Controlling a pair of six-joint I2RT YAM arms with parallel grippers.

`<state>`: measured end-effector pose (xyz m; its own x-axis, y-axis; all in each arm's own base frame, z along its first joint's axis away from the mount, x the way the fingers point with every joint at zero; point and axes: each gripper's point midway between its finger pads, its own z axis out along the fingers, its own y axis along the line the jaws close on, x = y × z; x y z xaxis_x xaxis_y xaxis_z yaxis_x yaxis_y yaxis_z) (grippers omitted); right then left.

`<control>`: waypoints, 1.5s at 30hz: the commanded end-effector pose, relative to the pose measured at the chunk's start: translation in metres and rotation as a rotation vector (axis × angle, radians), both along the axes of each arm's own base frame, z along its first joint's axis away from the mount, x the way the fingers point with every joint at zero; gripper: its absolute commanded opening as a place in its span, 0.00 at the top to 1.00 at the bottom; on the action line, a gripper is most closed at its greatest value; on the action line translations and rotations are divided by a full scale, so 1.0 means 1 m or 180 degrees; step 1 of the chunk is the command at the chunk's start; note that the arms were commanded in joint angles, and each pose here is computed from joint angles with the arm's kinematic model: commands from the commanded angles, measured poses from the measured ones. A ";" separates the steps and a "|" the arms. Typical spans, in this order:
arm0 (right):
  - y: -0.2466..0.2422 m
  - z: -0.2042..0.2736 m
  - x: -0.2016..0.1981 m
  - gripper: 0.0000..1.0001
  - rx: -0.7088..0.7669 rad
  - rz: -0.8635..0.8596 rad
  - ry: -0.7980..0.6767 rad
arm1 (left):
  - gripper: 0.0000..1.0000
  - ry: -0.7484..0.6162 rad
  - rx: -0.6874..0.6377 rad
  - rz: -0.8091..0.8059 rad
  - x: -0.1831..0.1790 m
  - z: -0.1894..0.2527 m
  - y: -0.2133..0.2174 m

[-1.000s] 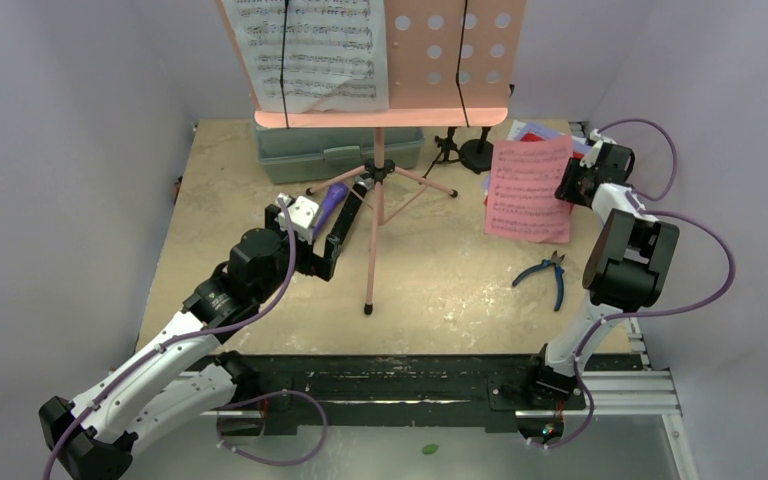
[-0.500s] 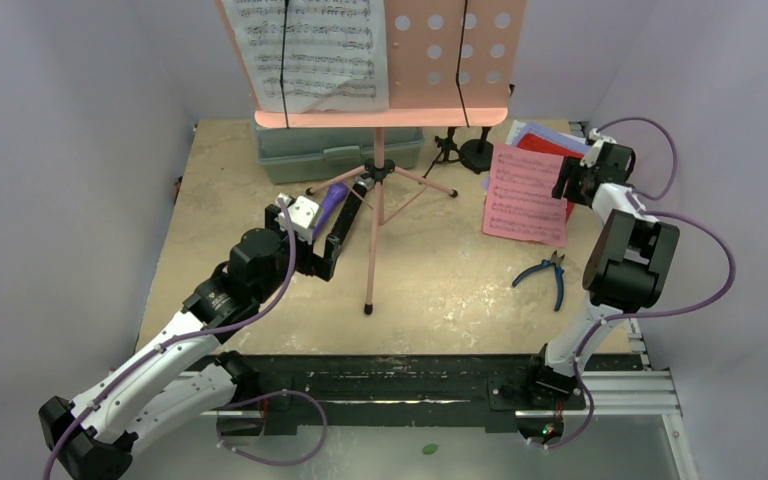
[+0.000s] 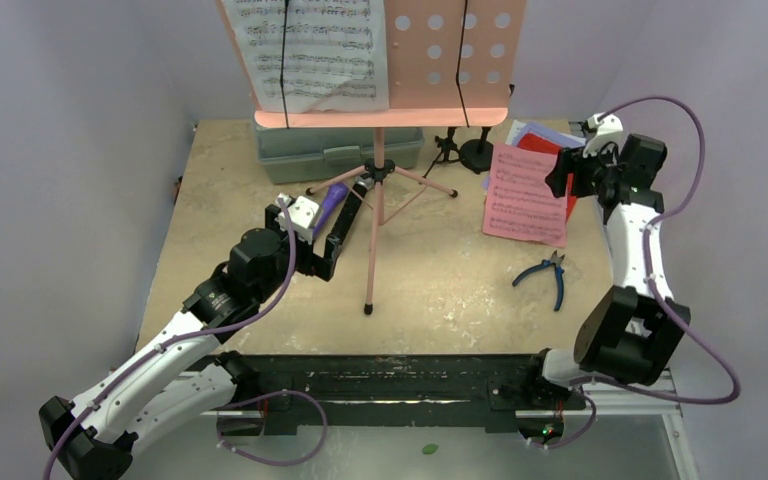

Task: Pack up the instrument practice props
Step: Place the sheet music at the center of the board, then pick up the sheet music from the music stand.

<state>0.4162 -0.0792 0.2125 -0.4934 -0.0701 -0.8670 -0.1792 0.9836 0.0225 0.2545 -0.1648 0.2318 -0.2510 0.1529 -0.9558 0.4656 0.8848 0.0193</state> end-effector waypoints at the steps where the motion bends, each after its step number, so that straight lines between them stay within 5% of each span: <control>1: 0.039 0.014 -0.038 0.28 0.0106 0.0603 -0.0015 | 0.05 -0.0094 -0.0091 -0.0008 0.003 0.012 -0.001; 11: 0.081 0.072 -0.106 0.19 -0.0102 0.1180 -0.0373 | 0.05 -0.0075 -0.0067 0.0027 0.004 0.009 0.000; 23: 0.160 0.133 -0.176 0.03 0.0117 0.2481 -0.0702 | 0.05 -0.0019 0.0051 0.0157 0.011 -0.001 0.005; 45: 0.303 0.296 -0.212 0.01 0.0054 0.3892 -0.1727 | 0.05 0.0028 0.0241 0.0408 0.020 -0.018 0.018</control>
